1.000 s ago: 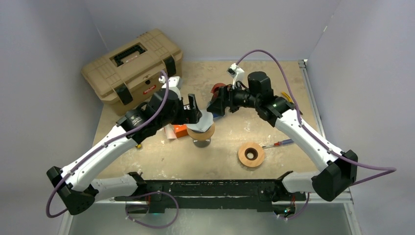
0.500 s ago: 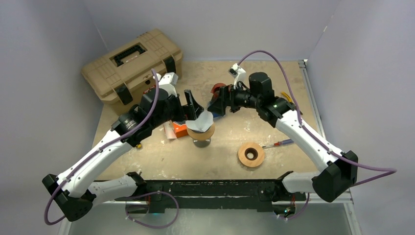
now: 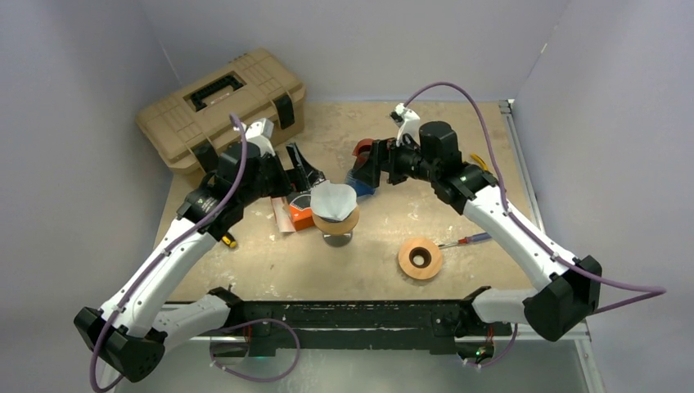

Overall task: Place the coffee filter in the dripper
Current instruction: Place the coffee filter in the coffee dripper.

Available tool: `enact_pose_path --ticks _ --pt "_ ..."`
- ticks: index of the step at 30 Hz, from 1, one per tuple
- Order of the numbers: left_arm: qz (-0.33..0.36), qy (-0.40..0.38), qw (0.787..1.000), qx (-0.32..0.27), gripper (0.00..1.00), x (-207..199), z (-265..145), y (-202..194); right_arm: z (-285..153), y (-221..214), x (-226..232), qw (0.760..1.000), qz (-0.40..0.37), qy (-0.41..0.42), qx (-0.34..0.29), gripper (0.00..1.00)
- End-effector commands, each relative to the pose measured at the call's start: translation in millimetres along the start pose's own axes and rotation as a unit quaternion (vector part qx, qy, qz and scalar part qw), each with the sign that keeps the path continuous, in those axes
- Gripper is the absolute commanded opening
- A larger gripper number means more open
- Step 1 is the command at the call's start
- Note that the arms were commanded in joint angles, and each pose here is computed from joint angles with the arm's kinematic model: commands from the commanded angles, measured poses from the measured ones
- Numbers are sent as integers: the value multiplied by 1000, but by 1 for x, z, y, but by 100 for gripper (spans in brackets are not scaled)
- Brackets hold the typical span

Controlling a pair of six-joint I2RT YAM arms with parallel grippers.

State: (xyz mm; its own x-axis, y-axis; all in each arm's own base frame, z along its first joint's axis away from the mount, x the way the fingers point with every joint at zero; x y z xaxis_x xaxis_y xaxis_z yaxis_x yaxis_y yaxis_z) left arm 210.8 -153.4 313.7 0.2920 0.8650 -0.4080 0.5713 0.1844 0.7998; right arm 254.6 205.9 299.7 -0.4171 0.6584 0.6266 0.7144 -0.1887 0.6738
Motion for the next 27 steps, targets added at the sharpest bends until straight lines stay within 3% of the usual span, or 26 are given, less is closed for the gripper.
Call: enact_pose_path --ticks 1,15,27 --pt "-10 13 1000 -9 99 9 -4 3 -12 9 -3 998 -2 -34 -43 98" --pt "-46 45 998 -22 99 30 -4 -6 -15 9 -17 995 6 -79 -61 98" --pt "-60 52 997 -16 99 46 -1 -8 23 23 -67 996 56 -65 -29 95"
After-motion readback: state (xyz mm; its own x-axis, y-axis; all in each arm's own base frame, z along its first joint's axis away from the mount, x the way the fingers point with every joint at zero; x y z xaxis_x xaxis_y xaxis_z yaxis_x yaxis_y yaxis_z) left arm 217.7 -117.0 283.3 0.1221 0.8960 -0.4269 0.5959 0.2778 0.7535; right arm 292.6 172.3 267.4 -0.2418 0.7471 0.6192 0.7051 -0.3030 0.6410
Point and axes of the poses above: each gripper's point midway between its finger pads, its own z axis out along the fingers, its own x axis along the line the jaws close on, y = z × x, the point moved 8 cm from there along -z, back along the fingers, and after that the axes turned 12 degrees about z, right-handed, at the moved point
